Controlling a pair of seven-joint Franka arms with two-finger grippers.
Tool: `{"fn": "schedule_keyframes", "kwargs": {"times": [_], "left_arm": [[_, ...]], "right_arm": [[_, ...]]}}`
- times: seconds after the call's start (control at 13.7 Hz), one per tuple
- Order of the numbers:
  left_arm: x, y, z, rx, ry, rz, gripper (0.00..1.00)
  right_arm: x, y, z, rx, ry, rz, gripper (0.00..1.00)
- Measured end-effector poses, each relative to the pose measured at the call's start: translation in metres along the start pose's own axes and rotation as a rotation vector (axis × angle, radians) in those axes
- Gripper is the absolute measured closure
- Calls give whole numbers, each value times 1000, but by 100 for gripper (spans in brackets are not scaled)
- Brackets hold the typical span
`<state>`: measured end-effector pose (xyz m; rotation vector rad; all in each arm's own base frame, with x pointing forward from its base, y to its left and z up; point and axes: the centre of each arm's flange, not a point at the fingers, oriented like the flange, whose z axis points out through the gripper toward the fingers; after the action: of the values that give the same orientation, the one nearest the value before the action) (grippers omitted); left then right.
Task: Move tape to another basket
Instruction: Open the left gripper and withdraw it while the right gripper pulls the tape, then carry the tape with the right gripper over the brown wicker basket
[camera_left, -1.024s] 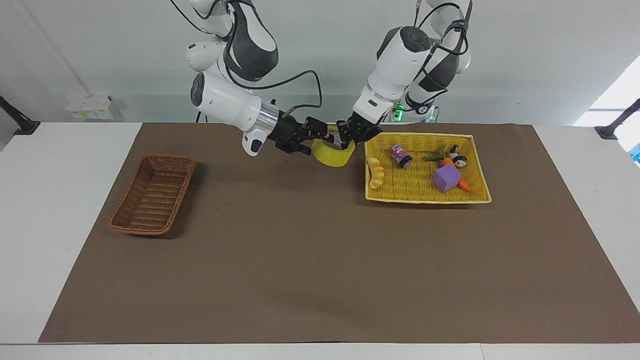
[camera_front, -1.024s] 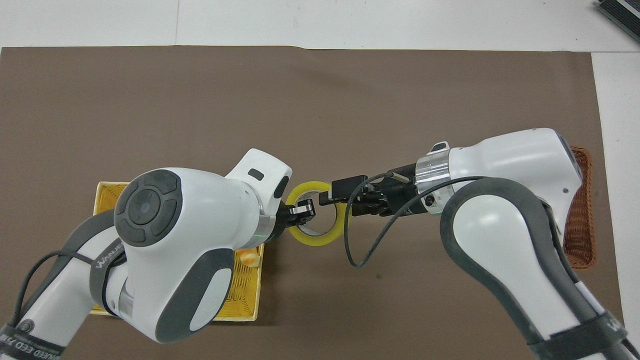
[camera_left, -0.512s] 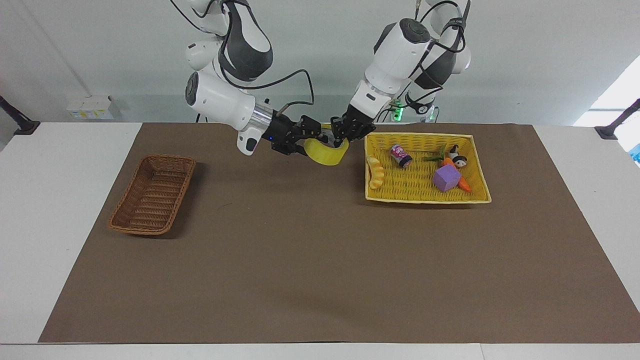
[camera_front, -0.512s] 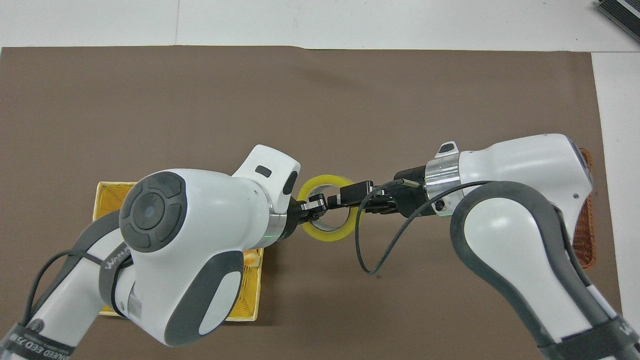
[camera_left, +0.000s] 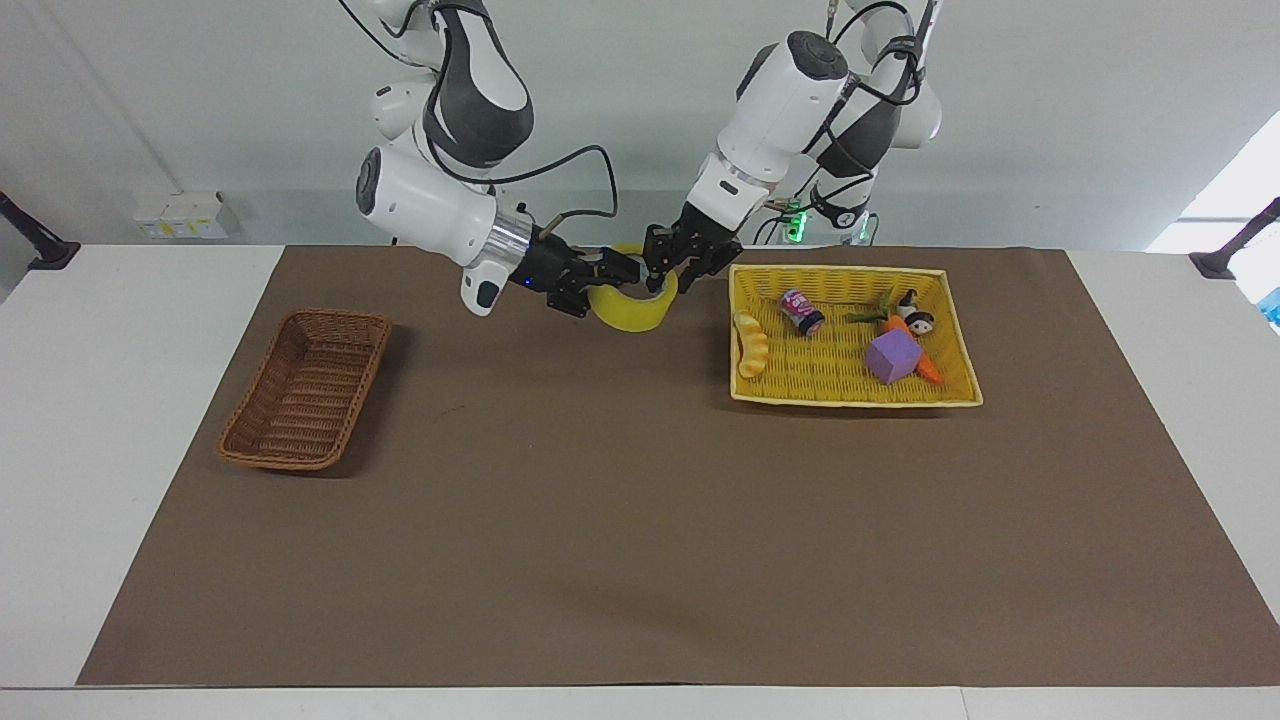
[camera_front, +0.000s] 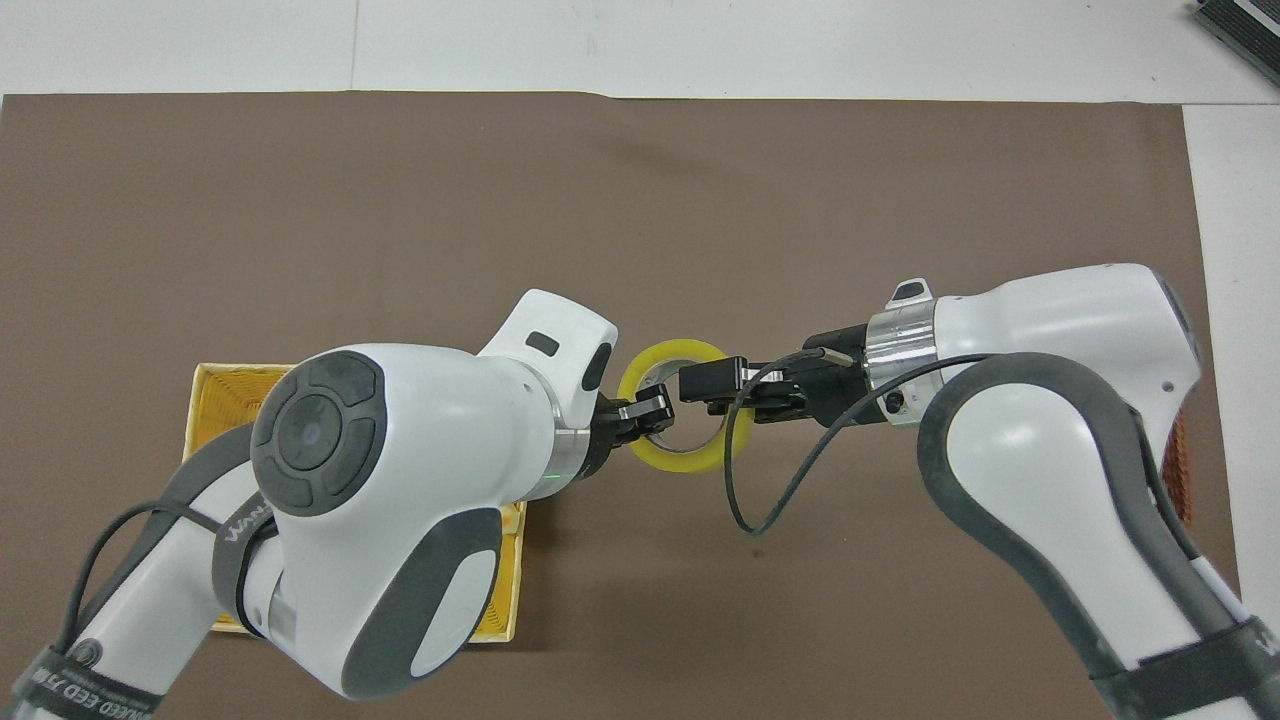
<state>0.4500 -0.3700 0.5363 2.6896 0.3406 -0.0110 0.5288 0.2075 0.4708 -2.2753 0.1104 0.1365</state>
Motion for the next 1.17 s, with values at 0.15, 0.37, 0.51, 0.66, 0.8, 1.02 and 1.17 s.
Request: {"fn": "schedule_keyframes", "kwargs": {"times": [0.15, 0.37, 0.51, 0.66, 0.8, 1.02, 1.17], "left_arm": [[8, -5, -11, -26, 3, -37, 10], [31, -22, -38, -101, 0, -135, 0], [43, -34, -50, -123, -3, -180, 0], [48, -44, -53, -105, -22, -198, 0], [59, -62, -56, -67, -49, -183, 0], [93, -113, -71, -17, -63, -45, 0], [116, -150, -88, 56, -32, 75, 0]], "right_arm": [[1, 2, -3, 1, 6, 3, 100], [7, 8, -10, 1, 28, 16, 100], [19, 30, -30, -31, 67, 7, 100], [33, 65, -61, -105, 107, -48, 100], [42, 101, -92, -191, 130, -105, 100], [46, 142, -128, -292, 136, -138, 100], [44, 163, -147, -340, 129, -123, 100]]}}
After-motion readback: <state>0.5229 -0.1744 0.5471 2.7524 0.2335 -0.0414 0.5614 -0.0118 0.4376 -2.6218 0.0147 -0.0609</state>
